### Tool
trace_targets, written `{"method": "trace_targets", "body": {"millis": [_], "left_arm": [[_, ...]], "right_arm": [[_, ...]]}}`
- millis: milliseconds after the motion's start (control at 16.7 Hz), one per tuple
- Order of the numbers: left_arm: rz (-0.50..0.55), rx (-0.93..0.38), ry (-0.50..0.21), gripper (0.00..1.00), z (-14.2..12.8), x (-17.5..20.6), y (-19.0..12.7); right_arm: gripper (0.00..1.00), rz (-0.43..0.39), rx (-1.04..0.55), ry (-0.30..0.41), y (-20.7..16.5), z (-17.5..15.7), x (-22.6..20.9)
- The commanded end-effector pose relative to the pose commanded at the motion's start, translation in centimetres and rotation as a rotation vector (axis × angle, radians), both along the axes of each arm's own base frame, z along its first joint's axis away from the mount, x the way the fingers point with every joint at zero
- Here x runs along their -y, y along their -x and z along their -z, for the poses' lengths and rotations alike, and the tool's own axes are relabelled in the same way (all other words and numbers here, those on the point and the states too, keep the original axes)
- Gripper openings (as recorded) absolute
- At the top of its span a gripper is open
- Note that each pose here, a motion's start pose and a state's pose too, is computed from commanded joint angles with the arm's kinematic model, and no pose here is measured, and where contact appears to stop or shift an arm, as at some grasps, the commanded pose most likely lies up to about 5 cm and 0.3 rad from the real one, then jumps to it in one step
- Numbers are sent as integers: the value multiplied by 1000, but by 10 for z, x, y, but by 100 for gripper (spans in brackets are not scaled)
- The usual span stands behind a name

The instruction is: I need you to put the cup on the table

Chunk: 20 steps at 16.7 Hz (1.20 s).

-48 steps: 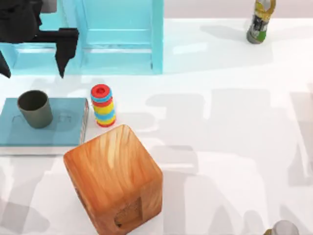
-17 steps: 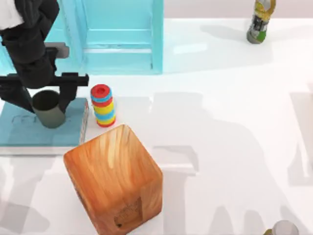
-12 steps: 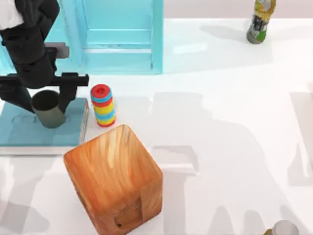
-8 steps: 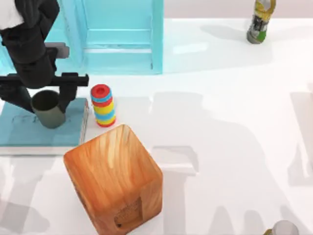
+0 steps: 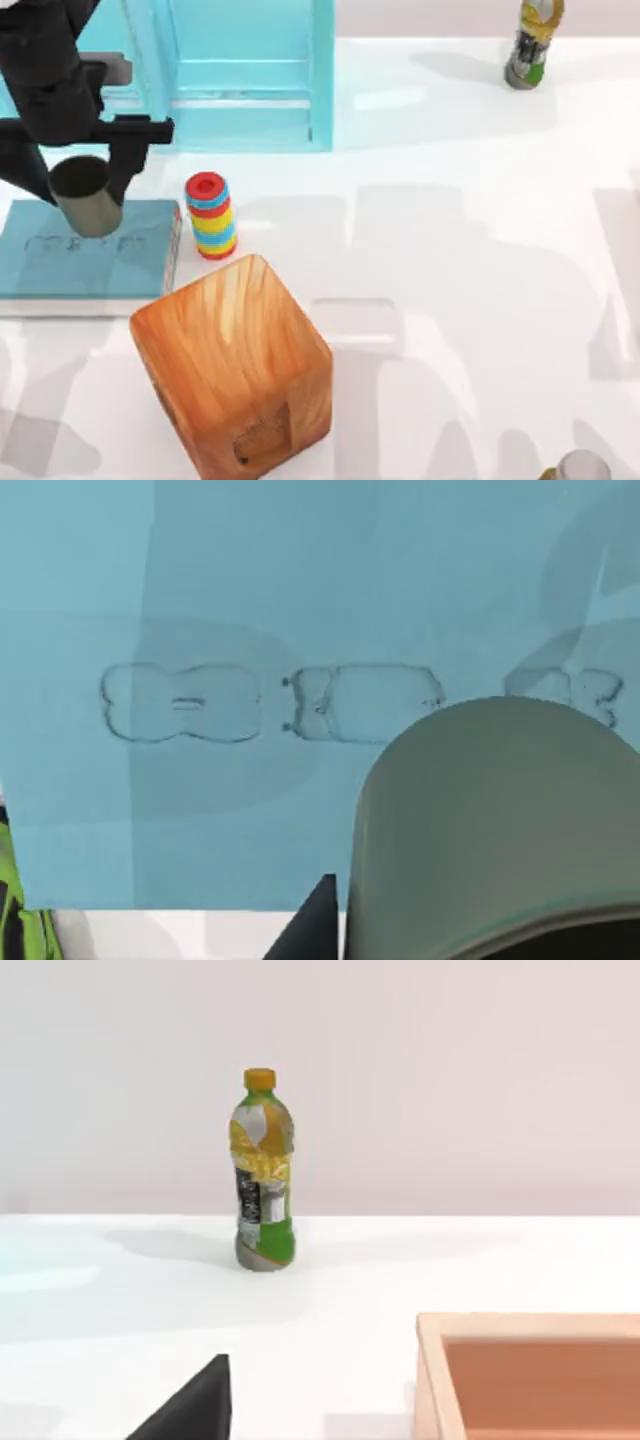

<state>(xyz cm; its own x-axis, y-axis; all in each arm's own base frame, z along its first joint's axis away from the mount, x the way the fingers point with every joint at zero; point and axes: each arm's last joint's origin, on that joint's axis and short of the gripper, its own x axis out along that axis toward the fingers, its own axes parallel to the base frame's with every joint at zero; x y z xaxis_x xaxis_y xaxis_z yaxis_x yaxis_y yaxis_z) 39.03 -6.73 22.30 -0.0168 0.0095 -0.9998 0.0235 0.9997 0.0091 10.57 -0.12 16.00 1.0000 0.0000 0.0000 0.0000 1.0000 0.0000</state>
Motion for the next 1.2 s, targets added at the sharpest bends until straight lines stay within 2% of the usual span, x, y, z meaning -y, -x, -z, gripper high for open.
{"method": "trace_targets", "body": {"millis": [360,480,720,840,1020,1200], "left_arm": [[0,16,-1,0,-5,0,-1],[17,77,-15,0,-16,13,-3],[50,244,-26,0,-43,86,-9],[47,269,-10,0,-45,135,-5],[23,202,6,0,-36,195,19],[0,81,-5,0,-28,231,49]], "right_arm": [[100,0,0,0,0,0,0],[100,0,0,0,0,0,0],[100,0,0,0,0,0,0],[100,0,0,0,0,0,0],[100,0,0,0,0,0,0],[100,0,0,0,0,0,0]]}}
